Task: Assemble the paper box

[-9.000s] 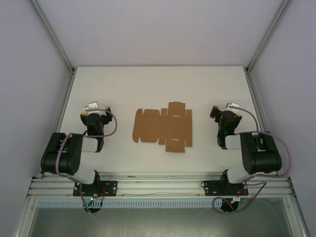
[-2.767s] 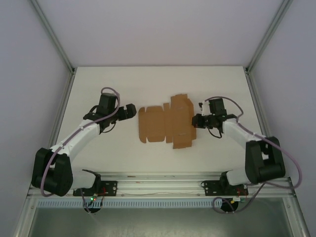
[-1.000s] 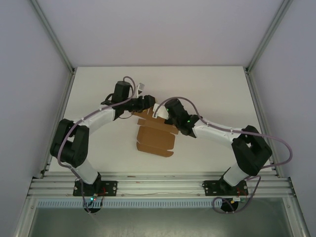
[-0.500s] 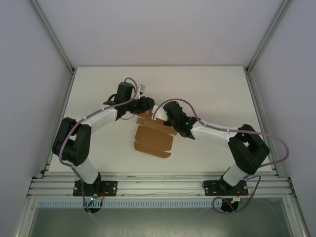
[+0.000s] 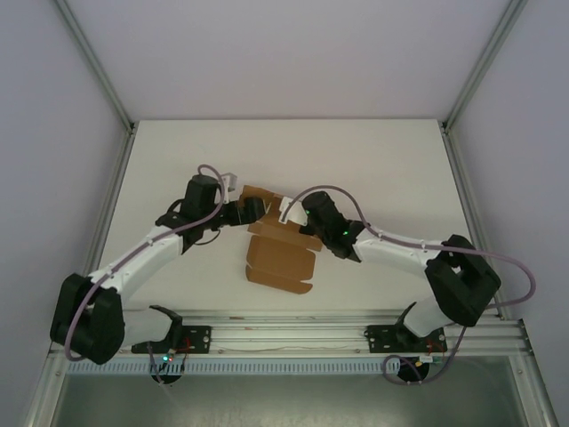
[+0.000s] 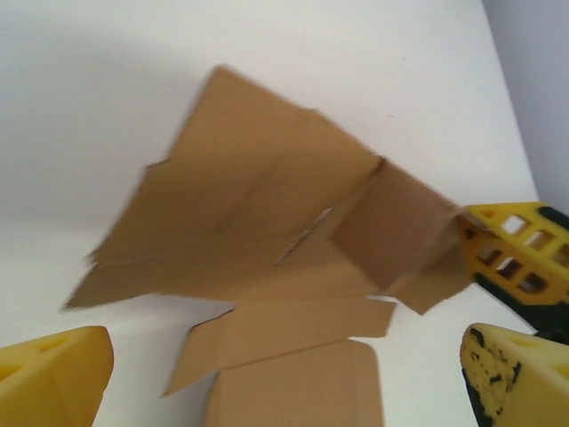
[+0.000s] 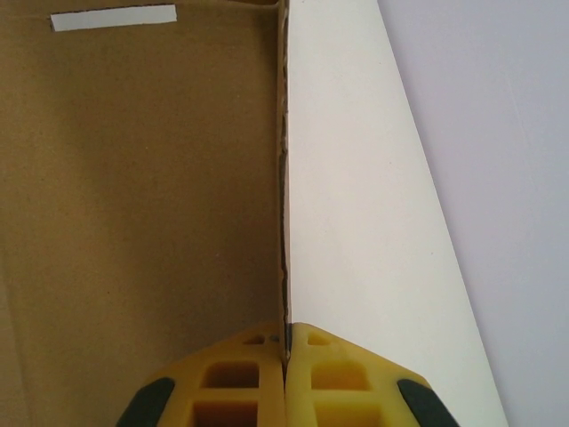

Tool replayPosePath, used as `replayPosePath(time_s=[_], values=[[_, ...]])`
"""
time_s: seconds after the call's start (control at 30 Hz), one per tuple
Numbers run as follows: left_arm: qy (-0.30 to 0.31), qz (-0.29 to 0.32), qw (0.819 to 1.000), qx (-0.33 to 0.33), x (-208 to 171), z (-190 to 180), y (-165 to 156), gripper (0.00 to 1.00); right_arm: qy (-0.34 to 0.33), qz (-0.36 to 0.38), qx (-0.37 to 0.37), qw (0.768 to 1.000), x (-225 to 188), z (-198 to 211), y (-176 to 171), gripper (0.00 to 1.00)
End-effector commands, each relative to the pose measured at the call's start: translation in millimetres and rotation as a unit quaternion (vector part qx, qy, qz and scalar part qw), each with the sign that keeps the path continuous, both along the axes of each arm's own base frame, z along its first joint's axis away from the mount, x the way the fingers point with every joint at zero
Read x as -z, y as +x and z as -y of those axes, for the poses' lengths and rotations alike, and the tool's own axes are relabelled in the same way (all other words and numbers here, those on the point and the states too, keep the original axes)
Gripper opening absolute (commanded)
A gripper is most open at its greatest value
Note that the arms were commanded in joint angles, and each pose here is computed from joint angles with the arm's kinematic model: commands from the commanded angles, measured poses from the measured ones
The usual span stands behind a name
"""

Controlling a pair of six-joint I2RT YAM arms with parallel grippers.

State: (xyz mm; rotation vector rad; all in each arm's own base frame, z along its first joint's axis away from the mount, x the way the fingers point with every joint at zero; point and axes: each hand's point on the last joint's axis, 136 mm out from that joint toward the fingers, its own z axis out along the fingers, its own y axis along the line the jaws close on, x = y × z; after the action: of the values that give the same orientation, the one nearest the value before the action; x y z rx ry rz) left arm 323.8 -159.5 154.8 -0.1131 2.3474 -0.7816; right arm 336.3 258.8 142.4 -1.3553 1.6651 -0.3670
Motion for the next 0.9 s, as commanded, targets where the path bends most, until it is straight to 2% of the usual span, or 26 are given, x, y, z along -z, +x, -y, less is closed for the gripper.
replayPosePath(time_s=[0.0, 0.23, 0.57, 0.87], values=[[0.061, -0.009, 0.997, -0.054, 18, -36, -3, 1.00, 0.014, 0.007, 0.025, 1.000, -8, 11, -2, 0.00], [0.048, -0.019, 0.996, -0.070, 41, -48, -5, 1.00, 0.034, 0.003, 0.033, 0.999, -14, 17, -2, 0.00], [0.063, -0.023, 0.994, -0.081, 66, -60, -1, 1.00, 0.049, -0.016, 0.043, 0.998, -12, 25, -3, 0.00], [0.052, -0.010, 0.997, -0.057, 75, -51, 6, 0.97, 0.063, -0.026, 0.038, 0.997, -15, 23, -6, 0.00]])
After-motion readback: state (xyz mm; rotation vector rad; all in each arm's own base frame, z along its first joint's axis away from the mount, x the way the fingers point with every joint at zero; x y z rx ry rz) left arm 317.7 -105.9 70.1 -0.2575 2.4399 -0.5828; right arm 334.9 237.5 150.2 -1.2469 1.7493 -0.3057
